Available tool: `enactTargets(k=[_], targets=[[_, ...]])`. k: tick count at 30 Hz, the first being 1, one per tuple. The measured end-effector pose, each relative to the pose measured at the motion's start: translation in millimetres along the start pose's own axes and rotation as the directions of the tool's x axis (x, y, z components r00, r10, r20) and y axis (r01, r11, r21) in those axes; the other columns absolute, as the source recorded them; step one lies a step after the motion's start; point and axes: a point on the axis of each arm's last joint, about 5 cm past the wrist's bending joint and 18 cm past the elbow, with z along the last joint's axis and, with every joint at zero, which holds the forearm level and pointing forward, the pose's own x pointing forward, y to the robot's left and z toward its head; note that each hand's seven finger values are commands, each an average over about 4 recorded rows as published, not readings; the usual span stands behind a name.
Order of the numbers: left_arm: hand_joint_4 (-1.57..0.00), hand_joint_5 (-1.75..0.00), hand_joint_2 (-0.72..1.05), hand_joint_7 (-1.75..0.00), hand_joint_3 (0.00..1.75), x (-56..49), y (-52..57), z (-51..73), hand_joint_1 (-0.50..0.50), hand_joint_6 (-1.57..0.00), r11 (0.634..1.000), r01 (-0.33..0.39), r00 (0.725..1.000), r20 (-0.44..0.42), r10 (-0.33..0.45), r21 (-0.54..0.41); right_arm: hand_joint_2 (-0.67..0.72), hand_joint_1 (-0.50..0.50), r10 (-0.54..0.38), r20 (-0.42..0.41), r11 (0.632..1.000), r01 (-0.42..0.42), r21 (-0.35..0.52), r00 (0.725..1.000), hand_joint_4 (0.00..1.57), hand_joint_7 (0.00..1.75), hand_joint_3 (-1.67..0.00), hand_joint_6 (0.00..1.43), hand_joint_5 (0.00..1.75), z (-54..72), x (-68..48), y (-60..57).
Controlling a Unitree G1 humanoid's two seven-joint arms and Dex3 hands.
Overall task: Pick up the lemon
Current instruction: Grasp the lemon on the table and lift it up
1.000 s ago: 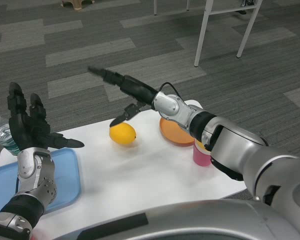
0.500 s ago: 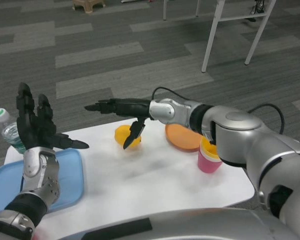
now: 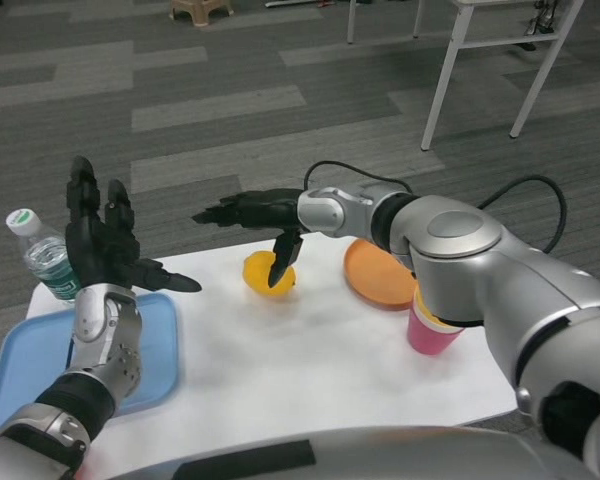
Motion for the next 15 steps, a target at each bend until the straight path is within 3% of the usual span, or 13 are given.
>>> enactTargets(k=[7, 15], targets=[[0.0, 0.0, -0.64, 0.0, 0.09, 1.0, -2.0, -0.9, -0.5, 0.0, 1.0, 0.012, 1.0, -0.007, -0.012, 0.008, -0.54, -0.17, 0.067, -0.037, 0.994, -0.07, -0.085, 0.997, 0.0, 0.0, -0.3, 0.0, 0.0, 2.1, 4.2, -0.3], [0.0, 0.0, -0.68, 0.0, 0.09, 0.6, -2.0, -1.4, -0.5, 0.0, 1.0, 0.013, 1.0, -0.01, -0.013, 0.011, -0.48, -0.15, 0.098, -0.084, 0.987, -0.108, -0.122, 0.992, 0.0, 0.0, -0.24, 0.0, 0.0, 0.4, 5.4, 3.0]])
